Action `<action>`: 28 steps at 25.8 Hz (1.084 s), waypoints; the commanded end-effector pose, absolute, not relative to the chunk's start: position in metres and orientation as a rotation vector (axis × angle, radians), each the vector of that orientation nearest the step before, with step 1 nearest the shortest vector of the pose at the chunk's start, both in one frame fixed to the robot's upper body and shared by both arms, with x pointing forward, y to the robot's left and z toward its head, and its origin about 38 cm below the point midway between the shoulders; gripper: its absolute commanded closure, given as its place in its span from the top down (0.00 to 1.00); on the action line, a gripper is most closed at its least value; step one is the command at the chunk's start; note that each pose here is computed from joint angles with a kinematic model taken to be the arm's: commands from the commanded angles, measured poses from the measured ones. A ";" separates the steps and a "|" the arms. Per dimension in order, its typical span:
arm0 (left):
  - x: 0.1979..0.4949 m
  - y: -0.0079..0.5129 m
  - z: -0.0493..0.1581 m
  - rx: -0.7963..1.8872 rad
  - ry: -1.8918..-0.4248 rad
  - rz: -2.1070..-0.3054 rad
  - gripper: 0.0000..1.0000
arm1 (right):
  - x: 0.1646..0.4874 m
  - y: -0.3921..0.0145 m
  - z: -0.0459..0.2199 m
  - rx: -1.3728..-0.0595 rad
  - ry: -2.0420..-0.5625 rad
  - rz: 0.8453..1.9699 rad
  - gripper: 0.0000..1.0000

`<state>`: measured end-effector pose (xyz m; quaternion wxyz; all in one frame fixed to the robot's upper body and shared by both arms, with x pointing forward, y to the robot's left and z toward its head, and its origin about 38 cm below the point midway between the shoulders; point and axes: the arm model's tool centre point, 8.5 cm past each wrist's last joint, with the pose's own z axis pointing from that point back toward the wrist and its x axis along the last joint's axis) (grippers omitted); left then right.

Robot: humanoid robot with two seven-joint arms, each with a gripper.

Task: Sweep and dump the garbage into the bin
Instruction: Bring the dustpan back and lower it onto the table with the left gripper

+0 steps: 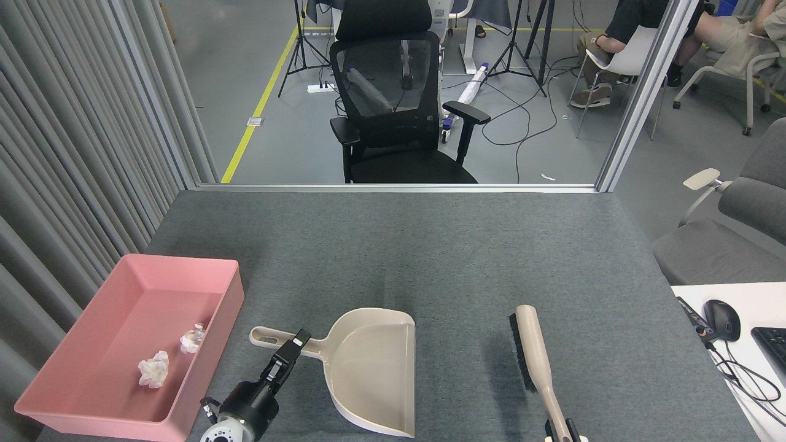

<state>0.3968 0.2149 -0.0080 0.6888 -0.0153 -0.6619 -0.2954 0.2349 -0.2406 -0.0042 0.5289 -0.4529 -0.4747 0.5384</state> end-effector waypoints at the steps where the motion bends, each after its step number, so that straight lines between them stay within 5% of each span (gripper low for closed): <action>1: 0.400 0.212 -0.011 -0.042 -1.473 -0.652 0.08 | 0.235 -0.240 -0.004 -1.082 -1.137 1.286 0.29; 9: 0.411 0.212 -0.005 -0.036 -1.484 -0.649 0.14 | 0.234 -0.238 -0.005 -1.064 -1.145 1.305 0.29; 11: 0.413 0.213 -0.004 -0.035 -1.478 -0.648 0.25 | 0.234 -0.239 -0.006 -1.064 -1.141 1.307 0.29; 14: 0.412 0.219 -0.008 0.003 -1.435 -0.695 0.61 | 0.232 -0.241 -0.008 -1.063 -1.135 1.317 0.39; 18: 0.409 0.222 -0.013 0.047 -1.413 -0.704 0.94 | 0.228 -0.242 -0.010 -1.057 -1.125 1.322 0.39; 20: 0.408 0.225 -0.013 0.071 -1.408 -0.681 0.98 | 0.228 -0.243 -0.009 -1.059 -1.125 1.320 0.40; 22: 0.404 0.227 -0.014 0.079 -1.405 -0.677 0.98 | 0.228 -0.243 -0.010 -1.060 -1.117 1.313 0.57; 24: 0.401 0.235 -0.012 0.098 -1.407 -0.684 0.98 | 0.229 -0.244 -0.009 -1.065 -1.116 1.300 0.97; 28: 0.392 0.249 -0.009 0.129 -1.408 -0.710 0.98 | 0.230 -0.248 -0.006 -1.077 -1.119 1.289 0.98</action>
